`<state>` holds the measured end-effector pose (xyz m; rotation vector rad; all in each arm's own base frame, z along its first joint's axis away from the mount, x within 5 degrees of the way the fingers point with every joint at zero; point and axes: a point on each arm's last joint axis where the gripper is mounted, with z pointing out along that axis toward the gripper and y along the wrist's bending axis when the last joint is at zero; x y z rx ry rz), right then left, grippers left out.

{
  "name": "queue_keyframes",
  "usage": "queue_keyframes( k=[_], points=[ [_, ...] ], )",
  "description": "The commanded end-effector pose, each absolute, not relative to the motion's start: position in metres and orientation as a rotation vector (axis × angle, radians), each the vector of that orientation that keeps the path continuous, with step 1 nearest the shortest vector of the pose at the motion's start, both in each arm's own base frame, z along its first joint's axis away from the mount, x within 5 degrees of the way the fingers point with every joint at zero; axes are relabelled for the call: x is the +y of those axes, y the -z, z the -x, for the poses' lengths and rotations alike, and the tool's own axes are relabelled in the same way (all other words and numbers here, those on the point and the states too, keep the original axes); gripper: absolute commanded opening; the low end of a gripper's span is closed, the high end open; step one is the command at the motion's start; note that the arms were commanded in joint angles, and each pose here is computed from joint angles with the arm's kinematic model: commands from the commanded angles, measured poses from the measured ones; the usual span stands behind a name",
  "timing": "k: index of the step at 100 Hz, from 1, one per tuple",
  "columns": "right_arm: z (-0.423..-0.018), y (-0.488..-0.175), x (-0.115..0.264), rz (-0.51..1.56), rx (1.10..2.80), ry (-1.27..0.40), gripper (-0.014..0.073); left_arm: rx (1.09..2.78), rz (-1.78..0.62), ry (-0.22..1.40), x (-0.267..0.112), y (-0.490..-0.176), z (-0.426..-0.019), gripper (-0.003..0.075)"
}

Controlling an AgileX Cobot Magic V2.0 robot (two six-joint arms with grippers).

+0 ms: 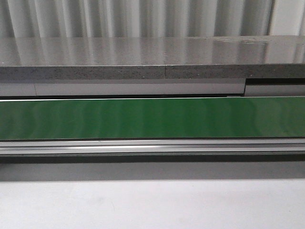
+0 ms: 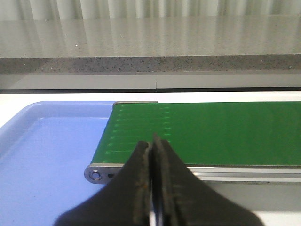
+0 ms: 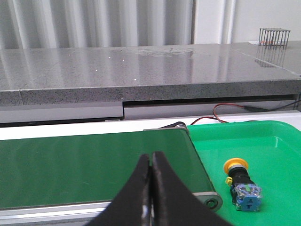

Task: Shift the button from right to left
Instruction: 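Move the right gripper down toward the yellow-capped button in the green tray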

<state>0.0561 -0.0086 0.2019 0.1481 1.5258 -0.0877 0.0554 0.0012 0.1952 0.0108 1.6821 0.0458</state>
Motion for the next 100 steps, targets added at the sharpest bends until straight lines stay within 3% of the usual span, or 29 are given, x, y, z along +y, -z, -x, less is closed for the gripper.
queue_keyframes(
  k=[1,63,86,100],
  points=[
    [-0.053,-0.215,-0.008,-0.126,1.415,0.106,-0.0066,1.593,-0.009,-0.035,0.001,-0.196,-0.054,-0.002],
    [-0.051,-0.224,-0.008,-0.126,1.4,0.107,-0.0066,1.593,-0.009,-0.035,0.001,-0.196,-0.054,-0.002],
    [-0.043,-0.253,-0.008,-0.143,1.488,0.111,-0.0066,1.593,-0.009,-0.035,0.001,-0.196,-0.054,-0.002],
    [-0.043,-0.269,-0.008,-0.165,1.643,0.111,-0.0066,1.593,-0.009,-0.035,0.001,-0.196,-0.054,-0.002]
  ],
)
